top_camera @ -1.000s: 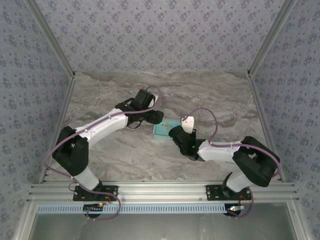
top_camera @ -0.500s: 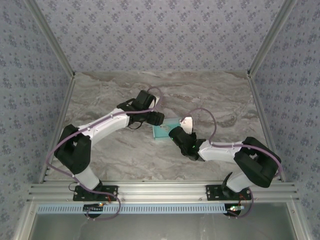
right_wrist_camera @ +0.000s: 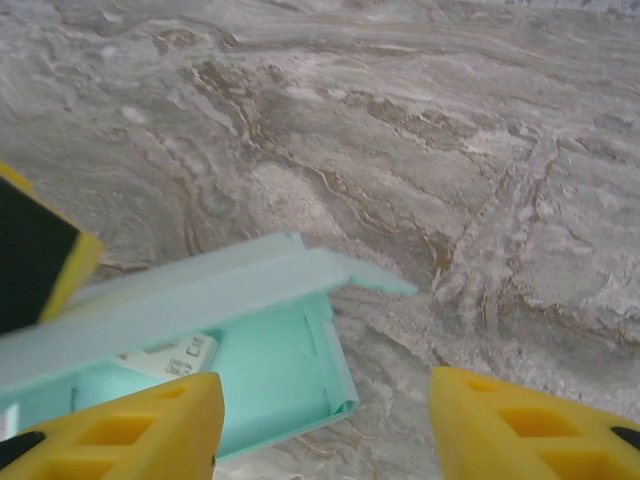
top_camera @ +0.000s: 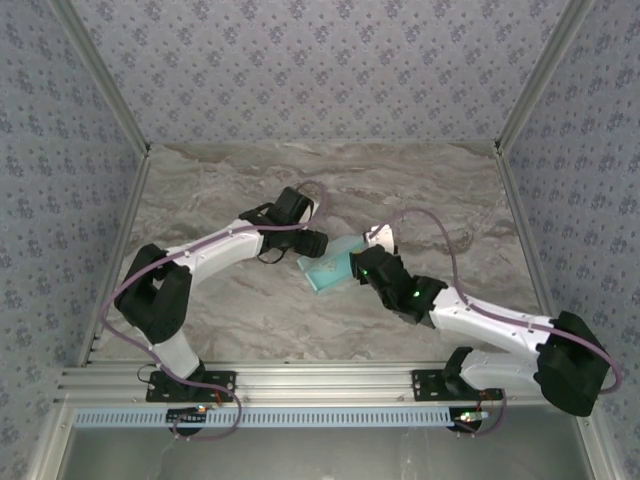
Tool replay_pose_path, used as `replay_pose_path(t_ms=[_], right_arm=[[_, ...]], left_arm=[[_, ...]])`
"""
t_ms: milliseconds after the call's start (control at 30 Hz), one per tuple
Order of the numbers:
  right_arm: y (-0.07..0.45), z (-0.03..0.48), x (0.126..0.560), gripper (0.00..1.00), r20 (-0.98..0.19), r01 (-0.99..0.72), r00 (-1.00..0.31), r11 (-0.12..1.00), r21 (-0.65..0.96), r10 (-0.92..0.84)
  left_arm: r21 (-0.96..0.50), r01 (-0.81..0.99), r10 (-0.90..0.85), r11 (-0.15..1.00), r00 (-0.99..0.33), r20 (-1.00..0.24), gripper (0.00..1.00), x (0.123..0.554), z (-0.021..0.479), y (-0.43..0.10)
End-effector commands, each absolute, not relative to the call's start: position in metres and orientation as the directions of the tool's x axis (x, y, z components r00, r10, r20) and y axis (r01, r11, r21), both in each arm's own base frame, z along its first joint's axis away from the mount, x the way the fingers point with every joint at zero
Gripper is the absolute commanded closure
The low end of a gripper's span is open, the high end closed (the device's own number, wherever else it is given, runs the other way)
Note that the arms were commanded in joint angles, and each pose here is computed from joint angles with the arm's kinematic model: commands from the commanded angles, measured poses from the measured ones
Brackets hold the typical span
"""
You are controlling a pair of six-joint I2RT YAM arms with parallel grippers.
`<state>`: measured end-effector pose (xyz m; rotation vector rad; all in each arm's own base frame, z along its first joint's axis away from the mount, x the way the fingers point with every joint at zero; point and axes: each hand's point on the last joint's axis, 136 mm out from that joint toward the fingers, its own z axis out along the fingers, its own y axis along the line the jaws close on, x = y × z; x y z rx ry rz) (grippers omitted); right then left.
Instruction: Fold the paper box
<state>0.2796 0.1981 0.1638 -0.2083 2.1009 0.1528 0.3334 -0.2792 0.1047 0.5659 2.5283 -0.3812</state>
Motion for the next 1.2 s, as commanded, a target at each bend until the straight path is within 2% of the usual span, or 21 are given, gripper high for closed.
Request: replay_pose_path(t_ms=[0, 167, 300, 533, 800, 1033, 1167], right_arm=[[0.203, 0.181, 0.28, 0.39, -0.833, -0.313, -0.533, 0.949, 0.028, -0.151], [0.212, 0.198, 0.295, 0.38, -0.822, -0.365, -0.56, 0.922, 0.131, -0.105], [0.215, 0.196, 0.313, 0.36, -0.778, -0.339, -0.623, 0.924, 0.174, -0.082], [0.214, 0.168, 0.331, 0.35, -0.691, -0.29, -0.71, 0.95, 0.117, -0.132], [0.201, 0.132, 0.323, 0.35, -0.638, -0.264, -0.751, 0.963, 0.052, -0.171], [0.194, 0.108, 0.311, 0.35, -0.618, -0.249, -0.764, 0.968, 0.017, -0.186], [0.193, 0.099, 0.306, 0.35, -0.611, -0.243, -0.772, 0.97, 0.026, -0.177]], left_arm=[[-0.18, 0.461, 0.306, 0.869, -0.786, -0.537, 0.25, 0.332, 0.1, -0.283], [-0.177, 0.458, 0.303, 0.871, -0.785, -0.541, 0.25, 0.333, 0.099, -0.283], [-0.172, 0.46, 0.305, 0.871, -0.782, -0.544, 0.25, 0.335, 0.101, -0.283], [-0.164, 0.458, 0.307, 0.874, -0.781, -0.543, 0.25, 0.336, 0.101, -0.282], [-0.157, 0.45, 0.297, 0.879, -0.774, -0.559, 0.25, 0.338, 0.108, -0.28], [-0.192, 0.432, 0.216, 0.881, -0.731, -0.647, 0.23, 0.337, 0.144, -0.276], [-0.23, 0.442, 0.201, 0.867, -0.732, -0.65, 0.23, 0.326, 0.151, -0.276]])
